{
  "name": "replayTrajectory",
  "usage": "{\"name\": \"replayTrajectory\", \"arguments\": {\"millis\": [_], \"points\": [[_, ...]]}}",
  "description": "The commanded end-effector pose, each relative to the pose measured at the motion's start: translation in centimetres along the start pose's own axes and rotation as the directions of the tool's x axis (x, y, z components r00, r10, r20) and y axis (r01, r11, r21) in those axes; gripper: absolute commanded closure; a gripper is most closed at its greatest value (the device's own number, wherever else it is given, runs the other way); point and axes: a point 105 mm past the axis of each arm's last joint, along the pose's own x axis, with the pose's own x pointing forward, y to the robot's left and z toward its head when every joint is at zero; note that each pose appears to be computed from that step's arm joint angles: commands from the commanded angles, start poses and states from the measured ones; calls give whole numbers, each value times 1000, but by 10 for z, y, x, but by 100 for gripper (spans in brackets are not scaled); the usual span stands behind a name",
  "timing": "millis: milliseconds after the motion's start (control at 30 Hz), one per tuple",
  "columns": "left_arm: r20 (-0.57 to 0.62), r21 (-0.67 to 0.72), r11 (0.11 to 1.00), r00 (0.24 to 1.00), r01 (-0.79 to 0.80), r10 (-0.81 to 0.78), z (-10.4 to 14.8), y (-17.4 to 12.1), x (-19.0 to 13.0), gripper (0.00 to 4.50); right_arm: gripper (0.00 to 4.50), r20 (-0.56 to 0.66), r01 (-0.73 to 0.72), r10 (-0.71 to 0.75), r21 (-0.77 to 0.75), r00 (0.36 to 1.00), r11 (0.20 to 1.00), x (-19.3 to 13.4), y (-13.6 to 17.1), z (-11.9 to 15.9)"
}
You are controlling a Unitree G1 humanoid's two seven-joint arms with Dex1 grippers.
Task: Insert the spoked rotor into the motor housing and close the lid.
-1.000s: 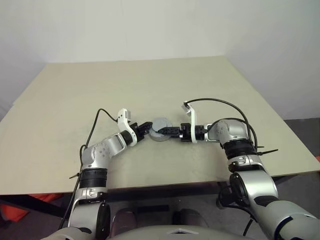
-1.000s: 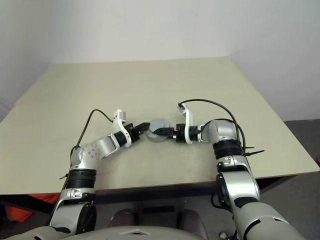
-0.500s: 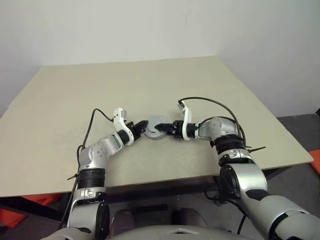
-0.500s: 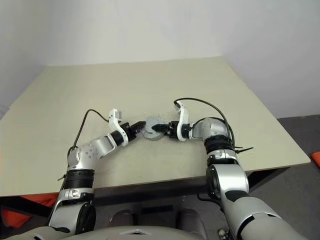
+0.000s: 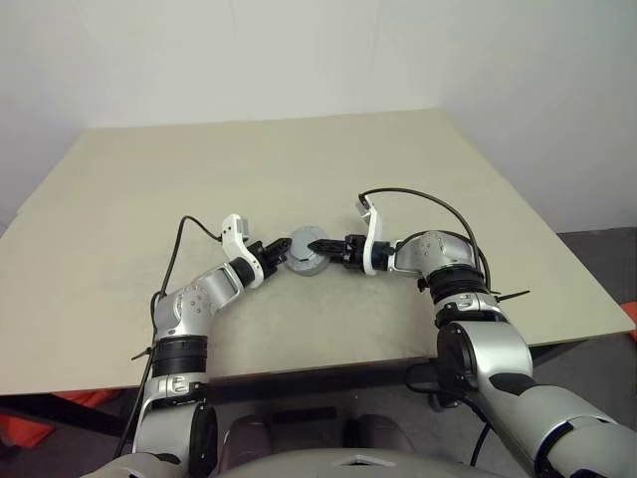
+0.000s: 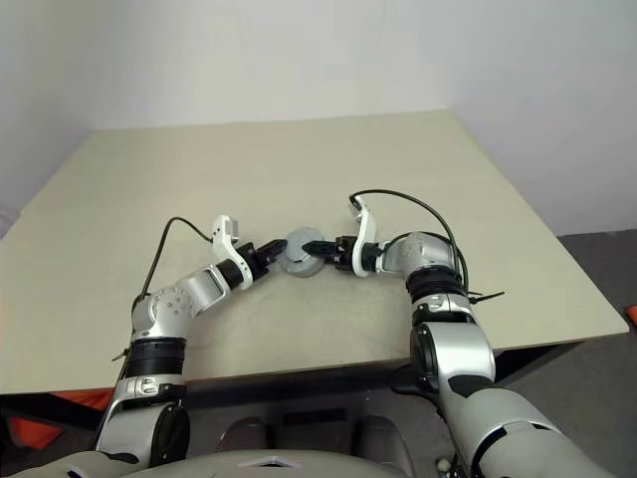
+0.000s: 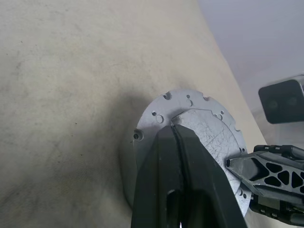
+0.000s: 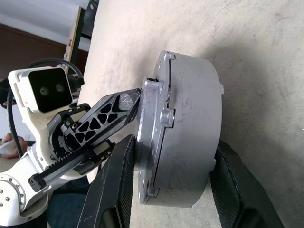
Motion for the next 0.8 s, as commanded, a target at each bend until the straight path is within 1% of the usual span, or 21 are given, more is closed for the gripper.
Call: {"name": "replayTrajectory", "arguments": {"millis": [33,200,467,600,700,800], "points": [[0,-21,999,999,46,-46,-2,-12,6,450,233,-44,16,-17,-34,999,999,15,8,-4],[78,-56,998,997,30,-26,14,-3,-2,450,233,-15,20,-20,-2,1000,1000,14,8,1],[184,-106,994,983,-5,24,34,15,-29,450,233,6,2,-2,58,1000,998,18,12,1],[245,-127,992,969,8,24,45,17,-41,450,233,19,0,-1,79,1000,997,20,14,3],[279,-147,989,960,23,19,48,17,-48,450,233,45,-15,9,129,999,992,21,17,8],[285,-155,988,958,24,21,46,16,-51,450,233,60,-29,19,165,998,986,23,21,12]]}}
